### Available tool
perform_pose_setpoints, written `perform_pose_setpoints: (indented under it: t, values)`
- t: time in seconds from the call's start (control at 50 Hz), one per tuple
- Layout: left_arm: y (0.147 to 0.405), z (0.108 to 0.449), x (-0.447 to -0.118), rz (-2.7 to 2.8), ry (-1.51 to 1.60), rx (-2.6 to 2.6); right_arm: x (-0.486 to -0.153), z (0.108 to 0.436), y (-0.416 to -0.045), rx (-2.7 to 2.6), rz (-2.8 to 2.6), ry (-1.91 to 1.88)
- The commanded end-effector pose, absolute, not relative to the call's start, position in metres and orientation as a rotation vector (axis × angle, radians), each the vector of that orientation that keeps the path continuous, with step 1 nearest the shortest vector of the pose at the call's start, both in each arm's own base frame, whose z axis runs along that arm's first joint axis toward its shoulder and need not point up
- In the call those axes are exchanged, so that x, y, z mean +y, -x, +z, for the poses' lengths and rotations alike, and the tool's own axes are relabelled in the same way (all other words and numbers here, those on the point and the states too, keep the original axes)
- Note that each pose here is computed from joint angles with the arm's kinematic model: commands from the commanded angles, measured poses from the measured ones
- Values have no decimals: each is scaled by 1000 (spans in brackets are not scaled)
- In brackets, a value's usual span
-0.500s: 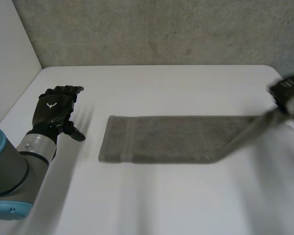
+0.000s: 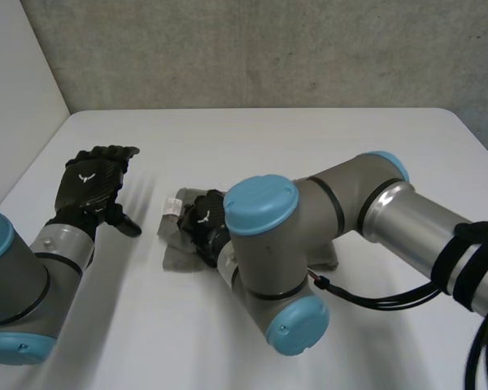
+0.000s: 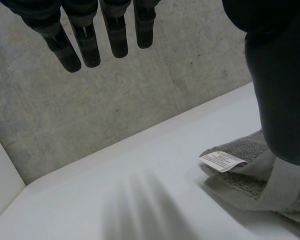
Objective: Fold the towel.
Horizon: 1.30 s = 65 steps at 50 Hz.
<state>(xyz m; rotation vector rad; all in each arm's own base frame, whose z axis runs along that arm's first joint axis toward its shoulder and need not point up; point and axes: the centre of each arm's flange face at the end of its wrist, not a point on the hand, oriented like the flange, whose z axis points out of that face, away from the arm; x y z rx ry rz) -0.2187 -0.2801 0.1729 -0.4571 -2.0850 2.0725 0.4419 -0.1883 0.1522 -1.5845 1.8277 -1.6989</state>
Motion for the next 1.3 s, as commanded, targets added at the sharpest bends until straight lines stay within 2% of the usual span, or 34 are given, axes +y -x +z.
perform_pose_setpoints:
  t: [0.02, 0.06, 0.08, 0.12, 0.18, 0.22, 0.38, 0.52, 0.66, 0.7, 0.72, 0.76, 0.82, 0.86, 0.88, 0.98, 1.04, 1.12, 1.16, 1.2, 1.26, 1.3]
  values:
    - [220, 168, -281, 2069, 464, -2088, -217, 184, -405, 1965, -1711, 1406]
    - [220, 167, -281, 2071, 466, -2086, -229, 184, -375, 2065, -1691, 1367]
    - [221, 166, -281, 2067, 470, -2088, -229, 184, -375, 2065, -1691, 1367]
    - [221, 164, -281, 2062, 473, -2095, -238, 175, -350, 2152, -1670, 1334]
    - [221, 162, -281, 2059, 477, -2097, -242, 169, -340, 2186, -1665, 1317]
    - [221, 162, -281, 2059, 477, -2097, -247, 153, -326, 2231, -1655, 1295]
    - [222, 158, -280, 2044, 482, -2108, -256, 128, -299, 2326, -1632, 1261]
    - [223, 158, -279, 2041, 485, -2108, -264, 144, -294, 2299, -1747, 1303]
    - [223, 159, -280, 2046, 484, -2103, -268, 181, -303, 2167, -1951, 1445]
    - [223, 160, -280, 2048, 482, -2102, -260, 204, -326, 2031, -2054, 1502]
    - [223, 160, -280, 2050, 482, -2101, -260, 205, -326, 2030, -2055, 1503]
    - [223, 161, -280, 2052, 480, -2097, -225, 222, -368, 1804, -2100, 1576]
    - [222, 163, -280, 2058, 476, -2094, -209, 221, -386, 1722, -2088, 1621]
    - [222, 164, -280, 2062, 476, -2091, -182, 201, -416, 1593, -2039, 1751]
    - [222, 164, -280, 2063, 475, -2090, -182, 201, -417, 1592, -2039, 1752]
    - [223, 166, -280, 2070, 474, -2083, -142, 156, -447, 1413, -1951, 2010]
    - [223, 167, -281, 2073, 471, -2081, -137, 144, -449, 1416, -1922, 2028]
    - [223, 169, -283, 2080, 468, -2072, -138, 148, -447, 1456, -1923, 1978]
    - [224, 172, -285, 2090, 460, -2058, -141, 157, -445, 1487, -1933, 1918]
    - [225, 176, -286, 2103, 460, -2043, -150, 185, -435, 1572, -1966, 1749]
    - [229, 182, -288, 2112, 462, -2014, -159, 194, -426, 1634, -1966, 1657]
    - [234, 184, -286, 2107, 474, -1999, -181, 212, -405, 1760, -1968, 1452]
